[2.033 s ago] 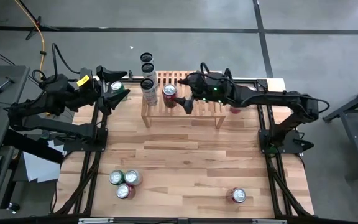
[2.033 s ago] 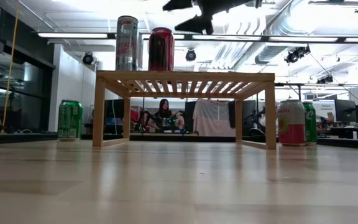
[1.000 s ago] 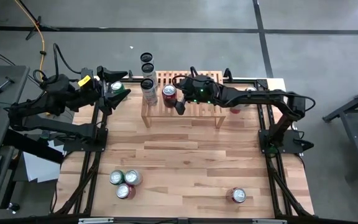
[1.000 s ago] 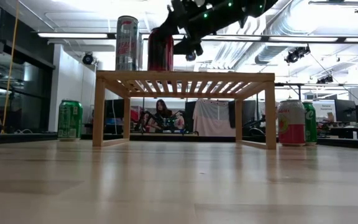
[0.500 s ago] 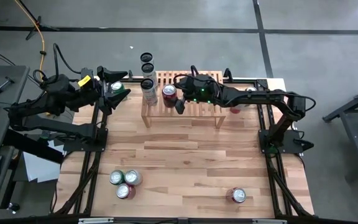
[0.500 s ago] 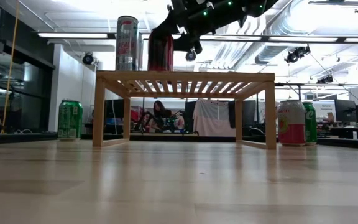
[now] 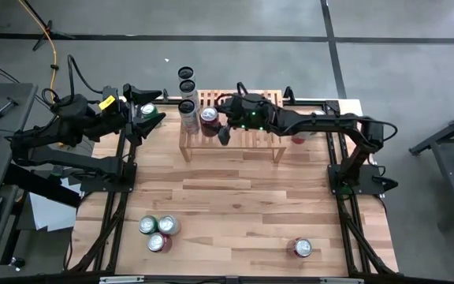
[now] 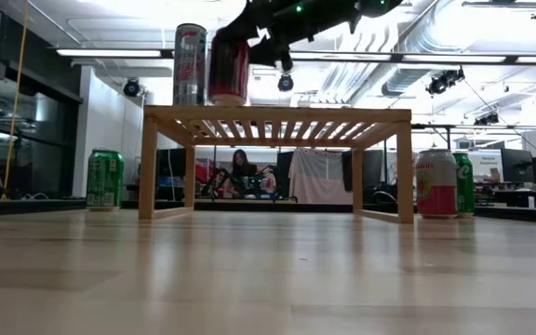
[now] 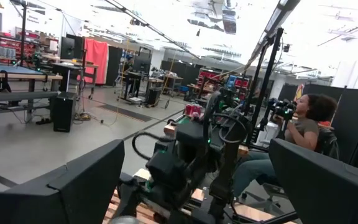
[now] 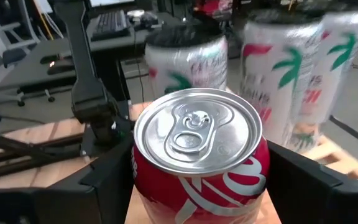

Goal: Place canned beverage on shelf
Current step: Put the top left red-white soda can on the shelf

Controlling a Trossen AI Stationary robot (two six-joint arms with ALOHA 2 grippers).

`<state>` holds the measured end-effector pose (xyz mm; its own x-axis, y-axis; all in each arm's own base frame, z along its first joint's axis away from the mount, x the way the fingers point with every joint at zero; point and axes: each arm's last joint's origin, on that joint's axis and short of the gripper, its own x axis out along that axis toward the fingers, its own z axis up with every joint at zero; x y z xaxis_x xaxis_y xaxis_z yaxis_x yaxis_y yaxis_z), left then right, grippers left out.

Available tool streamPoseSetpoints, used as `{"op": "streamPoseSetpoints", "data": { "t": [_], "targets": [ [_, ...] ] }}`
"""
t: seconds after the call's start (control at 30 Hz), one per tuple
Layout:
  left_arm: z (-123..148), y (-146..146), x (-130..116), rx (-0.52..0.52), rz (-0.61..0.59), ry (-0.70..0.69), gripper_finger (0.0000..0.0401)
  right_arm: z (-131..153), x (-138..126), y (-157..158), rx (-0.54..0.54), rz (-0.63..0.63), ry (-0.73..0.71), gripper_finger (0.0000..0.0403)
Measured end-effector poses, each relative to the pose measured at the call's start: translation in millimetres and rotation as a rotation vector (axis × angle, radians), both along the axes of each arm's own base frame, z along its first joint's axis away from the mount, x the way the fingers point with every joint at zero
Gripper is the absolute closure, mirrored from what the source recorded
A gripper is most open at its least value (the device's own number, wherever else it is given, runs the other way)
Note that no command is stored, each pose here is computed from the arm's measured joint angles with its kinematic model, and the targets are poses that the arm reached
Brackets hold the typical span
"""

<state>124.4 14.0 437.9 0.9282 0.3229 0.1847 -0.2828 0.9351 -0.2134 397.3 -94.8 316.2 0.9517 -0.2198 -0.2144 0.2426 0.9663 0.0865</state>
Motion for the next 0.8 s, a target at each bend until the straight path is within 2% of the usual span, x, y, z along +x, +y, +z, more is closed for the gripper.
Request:
{"op": "streamPoseSetpoints", "data": {
  "t": [0.63,0.8],
  "targets": [
    [-0.2,0.4,0.2,-0.003,0.014,0.001,0.0009,-12.7,7.6,-5.4,0.010,-0.024,0.015,0.0119],
    [-0.2,0.4,0.2,-0.003,0.014,0.001,0.0009,-12.8,7.5,-5.4,0.003,-0.022,0.018,0.0088]
  ]
}}
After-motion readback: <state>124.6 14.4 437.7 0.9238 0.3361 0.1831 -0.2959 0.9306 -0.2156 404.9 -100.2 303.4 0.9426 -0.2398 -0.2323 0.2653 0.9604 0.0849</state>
